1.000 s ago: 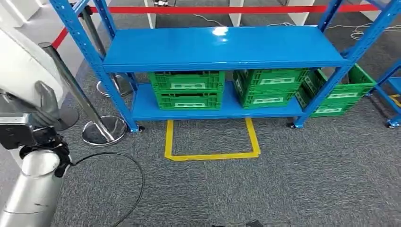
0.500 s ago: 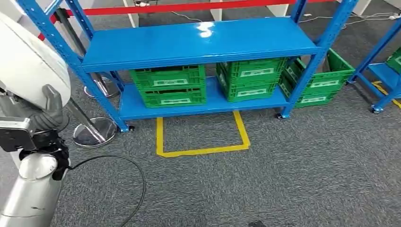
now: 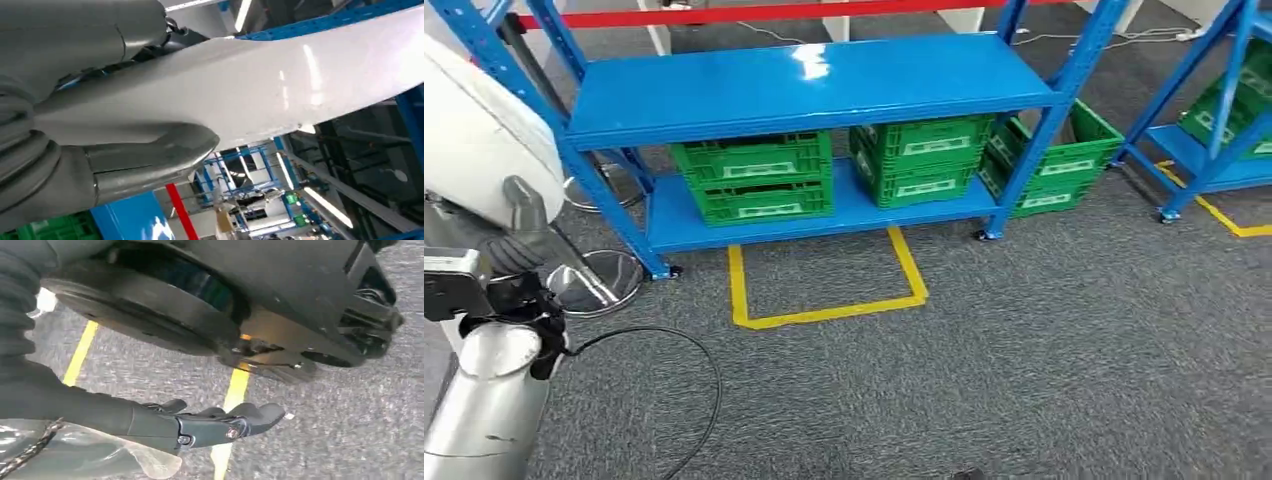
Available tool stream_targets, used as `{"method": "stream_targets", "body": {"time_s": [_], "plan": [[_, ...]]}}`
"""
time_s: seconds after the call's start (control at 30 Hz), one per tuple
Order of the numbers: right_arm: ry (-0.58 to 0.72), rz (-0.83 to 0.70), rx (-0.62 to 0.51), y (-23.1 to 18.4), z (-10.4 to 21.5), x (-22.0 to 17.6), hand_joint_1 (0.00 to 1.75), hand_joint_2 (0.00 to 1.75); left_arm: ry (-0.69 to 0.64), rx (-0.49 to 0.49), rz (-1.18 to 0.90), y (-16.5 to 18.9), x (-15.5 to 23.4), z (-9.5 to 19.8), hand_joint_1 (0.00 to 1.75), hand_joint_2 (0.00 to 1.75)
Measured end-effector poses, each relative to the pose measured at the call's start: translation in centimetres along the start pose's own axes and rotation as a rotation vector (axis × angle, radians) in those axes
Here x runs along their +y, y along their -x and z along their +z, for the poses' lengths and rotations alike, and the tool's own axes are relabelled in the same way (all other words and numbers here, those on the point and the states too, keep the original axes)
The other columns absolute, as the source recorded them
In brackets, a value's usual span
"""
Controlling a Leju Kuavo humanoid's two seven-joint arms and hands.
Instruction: Take the parts from the cabinet and place them on the table.
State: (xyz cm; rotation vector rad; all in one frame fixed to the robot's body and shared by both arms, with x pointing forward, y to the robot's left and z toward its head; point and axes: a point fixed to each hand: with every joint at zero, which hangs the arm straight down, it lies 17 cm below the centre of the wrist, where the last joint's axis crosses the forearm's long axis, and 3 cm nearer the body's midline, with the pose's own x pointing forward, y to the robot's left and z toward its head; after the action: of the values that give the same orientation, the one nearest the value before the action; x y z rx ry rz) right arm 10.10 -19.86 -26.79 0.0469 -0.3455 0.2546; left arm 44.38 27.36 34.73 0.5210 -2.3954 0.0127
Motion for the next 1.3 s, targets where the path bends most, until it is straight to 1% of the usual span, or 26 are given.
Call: {"method": "stream_targets", "body": {"time_s": [0.17, 0.43, 0.57, 0.67, 0.83, 0.97, 1.3], "plan": [[0.008, 0.002, 0.022, 0.7, 0.0, -0.5, 0.00, 1.75, -0.006, 0.005, 0.008, -0.1, -0.2, 0.1, 1.75, 1.75], [0.014, 0.003, 0.009, 0.9, 0.1, -0.8, 0.00, 1.75, -0.013, 0.008, 0.010, 0.1, 0.0, 0.4, 1.75, 1.75], [0.014, 0.004, 0.012, 1.0, 0.1, -0.8, 0.00, 1.75, -0.010, 0.024, 0.006, 0.5, 0.1, 1.1, 1.75, 1.75], [0.011, 0.007, 0.009, 1.0, 0.1, -0.8, 0.00, 1.75, -0.012, 0.019, 0.008, 0.3, 0.1, 0.9, 1.75, 1.75], [0.013, 0.005, -0.031, -0.1, 0.0, -0.9, 0.00, 1.75, -0.010, 0.008, 0.011, 0.0, 0.1, 0.7, 1.75, 1.75], [0.022, 0.002, -0.033, -0.2, 0.0, -1.4, 0.00, 1.75, -0.011, -0.007, 0.019, -0.5, 0.1, 0.2, 1.75, 1.75], [0.034, -0.014, 0.034, 1.4, 0.0, -2.0, 0.00, 1.75, -0.013, 0.000, 0.028, -0.5, -0.2, 0.2, 1.75, 1.75]]}}
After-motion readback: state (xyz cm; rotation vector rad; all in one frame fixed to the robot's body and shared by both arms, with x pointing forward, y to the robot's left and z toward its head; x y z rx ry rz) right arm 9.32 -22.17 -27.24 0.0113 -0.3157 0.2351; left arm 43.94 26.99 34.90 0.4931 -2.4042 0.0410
